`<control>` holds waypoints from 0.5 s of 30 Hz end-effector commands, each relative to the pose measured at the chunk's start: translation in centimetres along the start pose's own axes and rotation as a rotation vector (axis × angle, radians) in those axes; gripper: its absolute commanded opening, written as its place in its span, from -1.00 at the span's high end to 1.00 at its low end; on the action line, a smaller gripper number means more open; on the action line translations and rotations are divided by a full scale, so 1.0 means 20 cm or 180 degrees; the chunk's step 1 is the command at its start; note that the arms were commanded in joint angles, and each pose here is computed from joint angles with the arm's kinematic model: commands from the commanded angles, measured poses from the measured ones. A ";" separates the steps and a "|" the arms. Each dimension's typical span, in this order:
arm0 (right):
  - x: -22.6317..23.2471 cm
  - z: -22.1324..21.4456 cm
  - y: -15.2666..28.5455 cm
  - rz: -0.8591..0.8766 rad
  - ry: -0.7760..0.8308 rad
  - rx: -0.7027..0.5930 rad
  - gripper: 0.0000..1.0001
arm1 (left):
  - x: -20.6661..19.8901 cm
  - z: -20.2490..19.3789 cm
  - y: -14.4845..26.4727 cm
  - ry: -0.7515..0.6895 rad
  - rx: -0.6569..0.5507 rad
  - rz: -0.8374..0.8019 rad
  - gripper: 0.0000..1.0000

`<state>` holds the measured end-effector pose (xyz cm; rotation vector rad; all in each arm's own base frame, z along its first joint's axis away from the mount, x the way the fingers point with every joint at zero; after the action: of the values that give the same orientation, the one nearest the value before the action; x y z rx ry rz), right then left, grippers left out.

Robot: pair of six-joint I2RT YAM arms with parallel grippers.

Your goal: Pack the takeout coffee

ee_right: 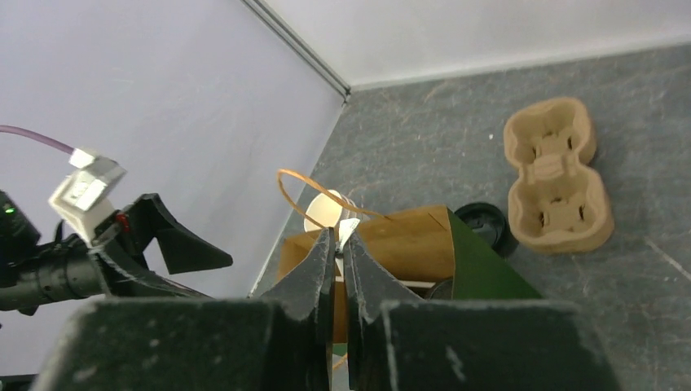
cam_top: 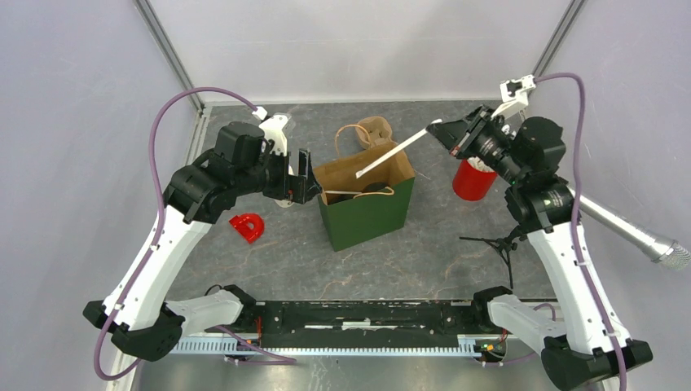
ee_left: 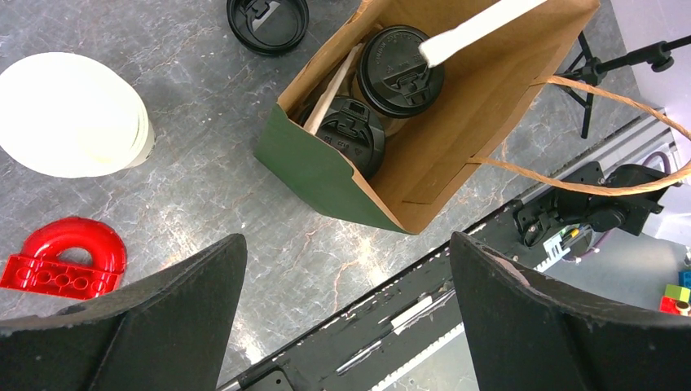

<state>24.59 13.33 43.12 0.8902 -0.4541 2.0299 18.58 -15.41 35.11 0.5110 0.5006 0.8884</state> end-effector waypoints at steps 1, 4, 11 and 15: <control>-0.06 -0.08 -0.08 0.0110 -0.0191 0.0087 0.79 | -0.02 0.08 0.04 -0.0078 -0.0216 -0.0086 -1.00; -0.10 -0.15 -0.14 0.0169 -0.0322 0.0173 0.77 | -0.02 0.07 0.04 -0.0070 -0.0226 -0.0061 -1.00; -0.04 -0.29 -0.28 0.0273 -0.0454 0.0245 0.76 | -0.01 0.05 0.05 -0.0048 -0.0218 -0.0019 -1.00; -0.05 -0.36 -0.32 0.0269 -0.0508 0.0302 0.66 | 0.00 0.07 0.05 -0.0068 -0.0244 0.0004 -1.00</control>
<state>26.66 20.26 36.06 1.1534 -0.3884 2.0668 18.50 -15.44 35.15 0.5089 0.5012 0.8836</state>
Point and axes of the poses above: each gripper's point midway between its finger pads, its own y axis back along the fingers, its own x axis along the line the jaws close on, z = x × y, the point moved 5 cm from there along y, back along the fingers, and after that the axes turned 9 degrees about -y, right-handed, at the moved point
